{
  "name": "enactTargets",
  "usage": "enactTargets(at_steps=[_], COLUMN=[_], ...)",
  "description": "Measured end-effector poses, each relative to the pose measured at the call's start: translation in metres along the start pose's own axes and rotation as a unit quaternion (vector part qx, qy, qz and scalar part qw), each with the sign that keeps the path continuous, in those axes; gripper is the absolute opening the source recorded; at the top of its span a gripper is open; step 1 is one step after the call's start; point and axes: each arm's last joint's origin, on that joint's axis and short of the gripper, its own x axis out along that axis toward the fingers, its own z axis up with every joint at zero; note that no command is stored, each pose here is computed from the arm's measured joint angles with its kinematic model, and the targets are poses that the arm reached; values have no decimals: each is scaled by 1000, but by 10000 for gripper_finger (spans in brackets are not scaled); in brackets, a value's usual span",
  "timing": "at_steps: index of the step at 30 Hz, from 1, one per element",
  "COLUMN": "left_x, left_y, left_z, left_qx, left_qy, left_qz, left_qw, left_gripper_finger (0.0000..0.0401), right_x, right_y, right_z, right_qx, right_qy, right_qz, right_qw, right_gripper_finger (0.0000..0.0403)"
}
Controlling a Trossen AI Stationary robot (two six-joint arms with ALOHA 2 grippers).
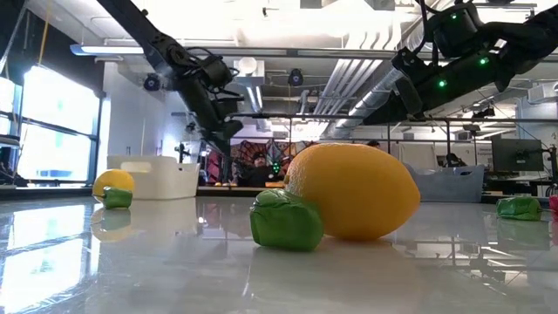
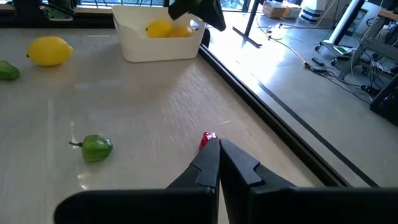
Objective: Sort produce into baskets
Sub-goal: Put the green bell pepper into the gray bin
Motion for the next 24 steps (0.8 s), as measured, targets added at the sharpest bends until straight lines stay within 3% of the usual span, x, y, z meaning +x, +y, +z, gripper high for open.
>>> enactTargets(at_steps=[11,24], left_x=[-2,-35], left_y=[-60,-94], left_z=[-27,-75], left_qx=[64,112], left_qy=[-150,-259], left_qz=[-25,-59], left_qw=[986,957], left_gripper_finger=[3,3], right_x=[0,0], right_y=[0,3], right_z=[1,1], right_qx=[3,23], right_qy=[-3,-5], right_qz=[0,6], right_qw=[1000,1000], right_gripper_finger=[1,1])
